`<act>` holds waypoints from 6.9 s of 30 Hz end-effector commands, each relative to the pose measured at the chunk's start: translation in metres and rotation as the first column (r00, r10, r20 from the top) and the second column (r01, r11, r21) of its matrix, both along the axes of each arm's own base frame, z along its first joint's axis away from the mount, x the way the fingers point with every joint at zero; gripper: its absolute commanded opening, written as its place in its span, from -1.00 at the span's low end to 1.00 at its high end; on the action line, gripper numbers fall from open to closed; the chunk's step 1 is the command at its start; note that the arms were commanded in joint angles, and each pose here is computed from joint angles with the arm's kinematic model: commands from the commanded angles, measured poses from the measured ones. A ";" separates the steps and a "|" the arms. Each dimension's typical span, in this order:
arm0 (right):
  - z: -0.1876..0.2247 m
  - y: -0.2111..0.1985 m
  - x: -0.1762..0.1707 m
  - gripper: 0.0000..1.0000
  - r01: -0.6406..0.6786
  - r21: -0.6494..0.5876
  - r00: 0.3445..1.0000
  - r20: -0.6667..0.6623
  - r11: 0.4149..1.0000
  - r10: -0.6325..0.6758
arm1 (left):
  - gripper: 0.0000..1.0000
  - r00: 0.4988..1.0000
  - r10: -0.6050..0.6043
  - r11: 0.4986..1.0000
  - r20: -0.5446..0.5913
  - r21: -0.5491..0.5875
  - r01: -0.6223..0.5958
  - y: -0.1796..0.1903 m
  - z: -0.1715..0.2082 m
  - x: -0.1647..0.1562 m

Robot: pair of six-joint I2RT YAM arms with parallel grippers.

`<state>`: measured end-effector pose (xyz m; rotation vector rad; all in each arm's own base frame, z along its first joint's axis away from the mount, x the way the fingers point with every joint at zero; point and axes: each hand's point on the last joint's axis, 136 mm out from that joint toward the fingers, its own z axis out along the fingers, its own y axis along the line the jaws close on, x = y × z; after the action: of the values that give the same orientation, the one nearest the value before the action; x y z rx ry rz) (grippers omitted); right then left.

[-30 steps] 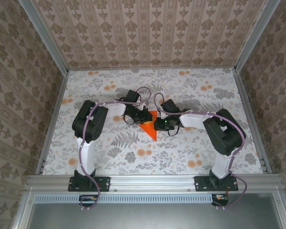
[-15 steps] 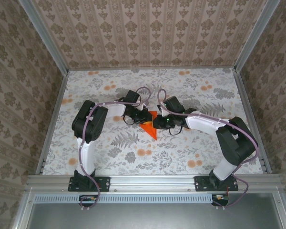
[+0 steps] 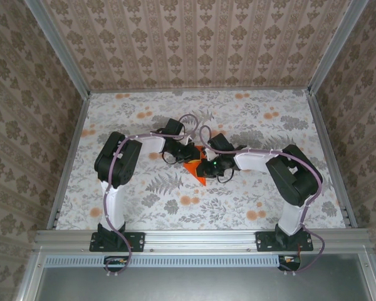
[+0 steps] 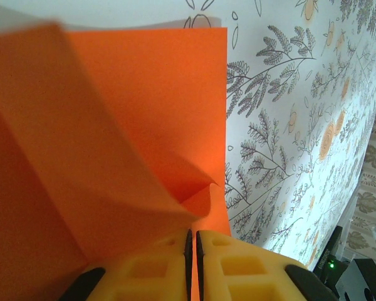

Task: Fold a paper plane with a square sheet of paper (fold left side to right side)
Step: Fourth fold the wing at the center of the table.

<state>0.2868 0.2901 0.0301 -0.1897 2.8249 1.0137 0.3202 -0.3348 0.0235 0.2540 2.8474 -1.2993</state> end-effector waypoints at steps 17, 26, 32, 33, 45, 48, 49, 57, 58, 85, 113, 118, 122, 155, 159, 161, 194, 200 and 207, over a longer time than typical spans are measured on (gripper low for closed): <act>-0.023 -0.016 -0.019 -0.75 -0.037 -0.111 0.996 -0.089 0.993 0.027 | -0.71 0.996 0.026 0.992 -0.087 0.129 -0.015 0.022 -0.031 -0.019; -0.032 -0.022 -0.032 -0.76 -0.037 -0.126 0.990 -0.137 0.991 0.019 | -0.71 0.996 0.025 0.991 -0.088 0.133 -0.013 0.023 -0.032 -0.019; -0.036 -0.027 -0.042 -0.77 -0.033 -0.135 0.986 -0.168 0.990 0.010 | -0.71 0.996 0.027 0.991 -0.089 0.135 -0.015 0.023 -0.033 -0.019; -0.037 -0.028 -0.044 -0.77 -0.034 -0.135 0.985 -0.174 0.990 0.011 | -0.71 0.996 0.027 0.991 -0.089 0.136 -0.015 0.023 -0.033 -0.019; -0.036 -0.036 -0.066 -0.79 -0.052 -0.148 0.977 -0.213 0.988 0.019 | -0.71 0.996 0.033 0.989 -0.089 0.145 -0.020 0.026 -0.036 -0.018; -0.035 -0.039 -0.071 -0.79 -0.056 -0.152 0.975 -0.222 0.987 0.021 | -0.72 0.995 0.033 0.989 -0.090 0.147 -0.020 0.026 -0.036 -0.019; -0.035 -0.039 -0.072 -0.79 -0.057 -0.152 0.974 -0.224 0.987 0.022 | -0.71 0.995 0.033 0.989 -0.090 0.148 -0.019 0.027 -0.036 -0.019; -0.035 -0.043 -0.078 -0.91 -0.057 -0.156 0.972 -0.235 0.986 0.019 | -0.72 0.995 0.033 0.989 -0.090 0.149 -0.019 0.027 -0.036 -0.019; -0.034 -0.044 -0.079 -0.92 -0.057 -0.156 0.972 -0.236 0.986 0.019 | -0.71 0.995 0.033 0.989 -0.090 0.148 -0.019 0.026 -0.036 -0.019; 0.021 -0.011 -0.008 -0.99 0.060 0.014 0.998 -0.032 0.998 -0.059 | -0.70 0.996 0.031 0.989 -0.082 0.144 -0.019 0.026 -0.032 -0.018; -0.062 -0.066 -0.044 -1.00 0.042 -0.320 0.976 -0.191 0.946 -0.108 | -0.68 0.996 0.056 0.995 0.073 0.075 -0.061 0.034 -0.020 0.042; -0.062 -0.067 -0.046 -1.00 0.036 -0.330 0.976 -0.192 0.943 -0.104 | -0.70 0.991 0.081 0.994 0.102 0.071 -0.088 0.041 -0.022 0.060; -0.061 -0.069 -0.047 -1.00 0.033 -0.336 0.976 -0.193 0.941 -0.103 | -0.70 0.987 0.110 0.988 0.121 0.097 -0.122 0.052 -0.024 0.076; -0.064 -0.070 -0.044 -1.00 0.035 -0.366 0.974 -0.194 0.930 -0.113 | -0.67 0.954 0.023 0.999 0.299 -0.048 -0.009 0.055 0.085 0.012; -0.065 -0.069 -0.043 -1.00 0.035 -0.366 0.974 -0.195 0.930 -0.114 | -0.68 0.971 -0.029 0.994 0.236 -0.095 0.053 0.030 0.074 -0.017; -0.064 -0.069 -0.043 -1.00 0.032 -0.366 0.974 -0.197 0.930 -0.111 | -0.69 0.976 -0.052 0.993 0.211 -0.093 0.073 0.022 0.065 -0.025; -0.068 -0.071 -0.046 -1.00 0.014 -0.397 0.972 -0.208 0.918 -0.105 | -0.75 0.992 -0.086 0.986 0.095 0.150 0.071 0.020 -0.028 -0.033; -0.069 -0.072 -0.049 -1.00 0.010 -0.400 0.972 -0.213 0.916 -0.103 | -0.74 0.992 -0.044 0.989 0.116 0.142 0.027 0.025 -0.027 -0.014; -0.070 -0.072 -0.050 -1.00 0.012 -0.395 0.971 -0.217 0.919 -0.106 | -0.74 0.990 -0.029 0.993 0.137 0.116 0.013 0.022 -0.018 0.005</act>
<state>0.2837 0.2654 0.0117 -0.0792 2.9521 0.7976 0.2946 -0.3310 0.0226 0.4088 2.8269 -1.2459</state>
